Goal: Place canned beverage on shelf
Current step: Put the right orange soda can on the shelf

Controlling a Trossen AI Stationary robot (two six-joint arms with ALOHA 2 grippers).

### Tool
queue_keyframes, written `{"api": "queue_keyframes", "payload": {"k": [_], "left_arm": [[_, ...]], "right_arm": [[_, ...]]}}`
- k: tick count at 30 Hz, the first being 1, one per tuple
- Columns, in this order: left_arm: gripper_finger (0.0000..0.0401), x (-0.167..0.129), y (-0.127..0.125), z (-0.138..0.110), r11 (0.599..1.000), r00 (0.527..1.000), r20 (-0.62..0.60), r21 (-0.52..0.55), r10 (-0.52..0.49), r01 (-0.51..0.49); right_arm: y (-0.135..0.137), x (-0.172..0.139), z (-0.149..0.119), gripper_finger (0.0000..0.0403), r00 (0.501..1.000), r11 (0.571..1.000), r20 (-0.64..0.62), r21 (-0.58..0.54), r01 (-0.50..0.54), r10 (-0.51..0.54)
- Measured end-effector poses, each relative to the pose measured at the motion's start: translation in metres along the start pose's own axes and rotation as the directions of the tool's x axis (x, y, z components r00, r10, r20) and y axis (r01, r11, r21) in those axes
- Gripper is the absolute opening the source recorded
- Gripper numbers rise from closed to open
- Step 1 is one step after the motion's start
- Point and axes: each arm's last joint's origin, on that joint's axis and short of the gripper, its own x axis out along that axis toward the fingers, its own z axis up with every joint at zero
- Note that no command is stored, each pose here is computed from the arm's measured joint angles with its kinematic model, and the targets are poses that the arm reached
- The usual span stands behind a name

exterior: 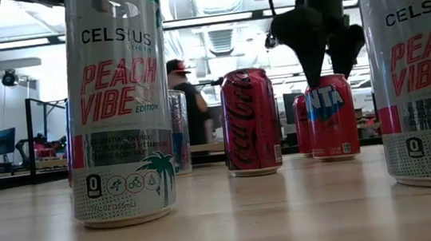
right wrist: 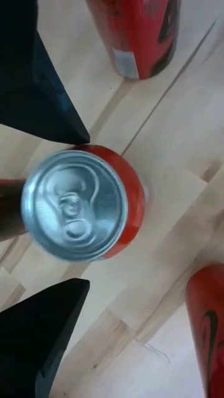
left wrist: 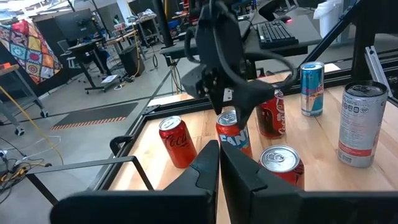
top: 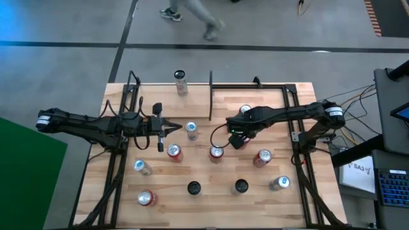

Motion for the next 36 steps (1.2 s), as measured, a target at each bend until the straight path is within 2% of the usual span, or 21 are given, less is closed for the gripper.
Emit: {"api": "queue_keyframes", "payload": {"k": [7,15,21,24,29,33,36], "left_arm": [[0.0,0.0,0.0,0.0,1.0,1.0,0.0,0.005,0.0,0.0],[0.0,0.0,0.0,0.0,1.0,1.0,0.0,0.005,0.0,0.0],[0.0,0.0,0.0,0.0,1.0,1.0,0.0,0.005,0.0,0.0],[0.0,0.0,0.0,0.0,1.0,1.0,0.0,0.01,0.0,0.0],[0.0,0.0,0.0,0.001,0.999,1.0,0.007,0.034,0.003,-0.003],[0.0,0.0,0.0,0.0,0.999,1.0,0.005,0.047,0.004,-0.005],[0.0,0.0,0.002,0.0,0.998,0.999,-0.006,0.049,0.042,-0.042]], "right_arm": [[0.006,0.021,0.006,0.0356,0.998,0.999,-0.048,-0.013,0.05,-0.05],[0.008,0.028,0.008,0.0288,0.996,0.998,-0.061,-0.018,0.065,-0.066],[0.006,0.024,0.008,0.0288,0.997,0.998,-0.045,-0.016,0.061,-0.062],[0.003,0.013,0.008,0.0288,0.998,0.998,-0.021,-0.012,0.062,-0.062],[-0.001,-0.02,0.014,0.0288,0.996,1.0,0.089,-0.001,0.029,-0.029],[-0.004,-0.051,0.023,0.0288,0.975,1.0,0.222,-0.006,0.003,-0.002],[-0.008,-0.074,0.029,0.0288,0.955,0.999,0.296,-0.032,-0.011,0.02]]}}
